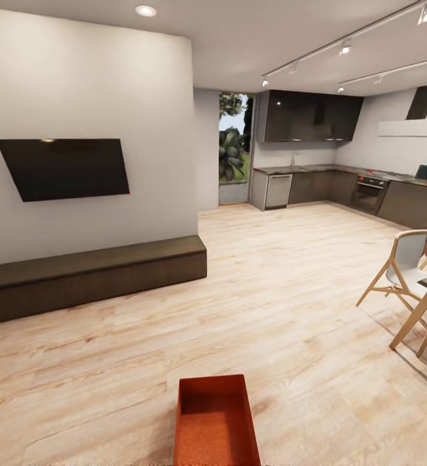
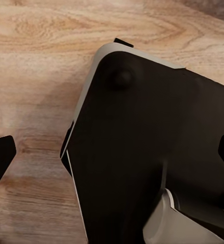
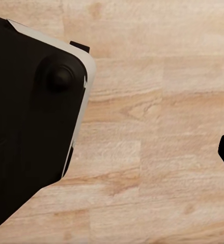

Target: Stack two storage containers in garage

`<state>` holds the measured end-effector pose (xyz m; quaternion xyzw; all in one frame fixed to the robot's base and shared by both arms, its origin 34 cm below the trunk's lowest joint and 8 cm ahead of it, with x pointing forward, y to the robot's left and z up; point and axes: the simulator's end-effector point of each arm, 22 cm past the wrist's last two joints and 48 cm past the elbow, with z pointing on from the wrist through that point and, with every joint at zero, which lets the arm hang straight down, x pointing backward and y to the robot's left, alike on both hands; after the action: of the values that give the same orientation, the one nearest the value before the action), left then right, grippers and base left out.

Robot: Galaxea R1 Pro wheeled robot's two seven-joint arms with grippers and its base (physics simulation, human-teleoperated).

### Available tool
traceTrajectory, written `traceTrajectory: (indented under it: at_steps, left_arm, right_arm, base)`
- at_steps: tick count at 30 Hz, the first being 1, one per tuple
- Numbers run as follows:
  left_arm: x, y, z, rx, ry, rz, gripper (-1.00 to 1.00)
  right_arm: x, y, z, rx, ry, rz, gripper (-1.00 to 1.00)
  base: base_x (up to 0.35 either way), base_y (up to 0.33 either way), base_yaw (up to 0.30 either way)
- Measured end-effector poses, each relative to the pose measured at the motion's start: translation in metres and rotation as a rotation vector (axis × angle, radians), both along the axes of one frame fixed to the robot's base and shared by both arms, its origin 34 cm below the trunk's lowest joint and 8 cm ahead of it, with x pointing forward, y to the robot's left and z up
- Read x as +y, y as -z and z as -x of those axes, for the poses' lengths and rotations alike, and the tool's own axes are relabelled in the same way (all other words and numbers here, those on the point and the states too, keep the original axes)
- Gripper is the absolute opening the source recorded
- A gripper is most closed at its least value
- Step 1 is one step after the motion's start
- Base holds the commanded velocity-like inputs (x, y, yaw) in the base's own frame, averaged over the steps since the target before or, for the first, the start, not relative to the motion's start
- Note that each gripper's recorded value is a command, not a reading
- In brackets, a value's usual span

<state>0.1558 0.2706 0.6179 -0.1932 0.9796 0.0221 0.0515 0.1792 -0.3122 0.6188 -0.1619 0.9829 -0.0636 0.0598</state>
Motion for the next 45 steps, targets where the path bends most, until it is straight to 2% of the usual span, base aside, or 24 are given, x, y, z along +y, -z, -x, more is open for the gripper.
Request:
traceTrajectory:
  at_steps: [45]
  left_arm:
    - [0.000, 0.002, 0.028, 0.073, 0.000, 0.000, 1.00]
  right_arm:
    - [-0.002, 0.004, 0.028, 0.069, 0.000, 0.000, 1.00]
  base:
    - [0.000, 0.000, -0.067]
